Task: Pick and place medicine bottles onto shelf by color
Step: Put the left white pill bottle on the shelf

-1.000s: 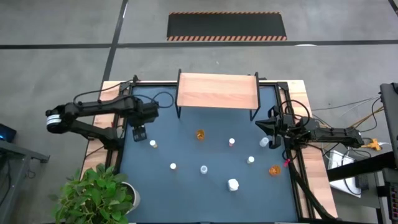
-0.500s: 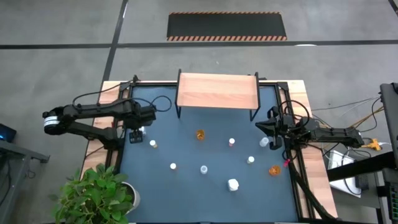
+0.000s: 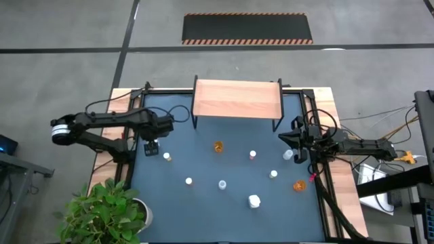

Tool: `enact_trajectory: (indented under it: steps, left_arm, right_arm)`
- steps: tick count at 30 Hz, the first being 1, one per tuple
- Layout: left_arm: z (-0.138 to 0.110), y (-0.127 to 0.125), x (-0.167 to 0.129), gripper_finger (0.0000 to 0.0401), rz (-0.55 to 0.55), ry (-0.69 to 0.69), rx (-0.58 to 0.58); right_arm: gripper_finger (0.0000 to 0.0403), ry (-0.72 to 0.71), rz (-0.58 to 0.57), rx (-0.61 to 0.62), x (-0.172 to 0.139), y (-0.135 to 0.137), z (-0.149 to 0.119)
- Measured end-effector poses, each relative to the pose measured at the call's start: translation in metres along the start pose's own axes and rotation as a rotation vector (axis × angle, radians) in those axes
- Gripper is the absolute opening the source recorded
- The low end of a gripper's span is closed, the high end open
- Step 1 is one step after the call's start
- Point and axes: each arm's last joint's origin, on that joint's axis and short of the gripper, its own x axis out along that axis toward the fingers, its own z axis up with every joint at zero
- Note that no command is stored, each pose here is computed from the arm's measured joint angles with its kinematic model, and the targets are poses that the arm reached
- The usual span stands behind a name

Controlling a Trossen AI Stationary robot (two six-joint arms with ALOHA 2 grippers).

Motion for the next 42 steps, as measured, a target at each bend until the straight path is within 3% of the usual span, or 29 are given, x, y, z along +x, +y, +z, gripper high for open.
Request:
enact_trajectory:
  steps: [4,13,19,27,35,42]
  left_arm:
    - [0.002,0.0,0.002,0.0241,0.0,0.017,-0.001]
    - [0.006,-0.001,0.006,0.0149,-0.001,0.048,0.004]
    - [0.011,0.0,-0.003,0.015,-0.008,0.015,-0.058]
    - [0.037,-0.009,-0.051,0.0166,-0.105,-0.141,-0.205]
    - [0.072,-0.035,-0.096,0.0168,-0.147,-0.254,-0.218]
    - [0.104,-0.069,-0.124,0.0169,-0.186,-0.296,-0.143]
  right_arm:
    - [0.0013,0.003,0.0,0.0,0.0,0.0,0.0]
    - [0.0013,0.01,0.001,-0.001,0.0,0.0,-0.001]
    - [0.0013,0.022,0.001,0.013,0.0,0.0,-0.002]
    - [0.0013,0.014,0.018,0.015,0.0,0.0,-0.001]
    - [0.0013,-0.004,0.045,0.016,0.0,0.001,0.001]
    - [0.0013,-0.004,0.054,0.004,0.0,0.002,0.01]
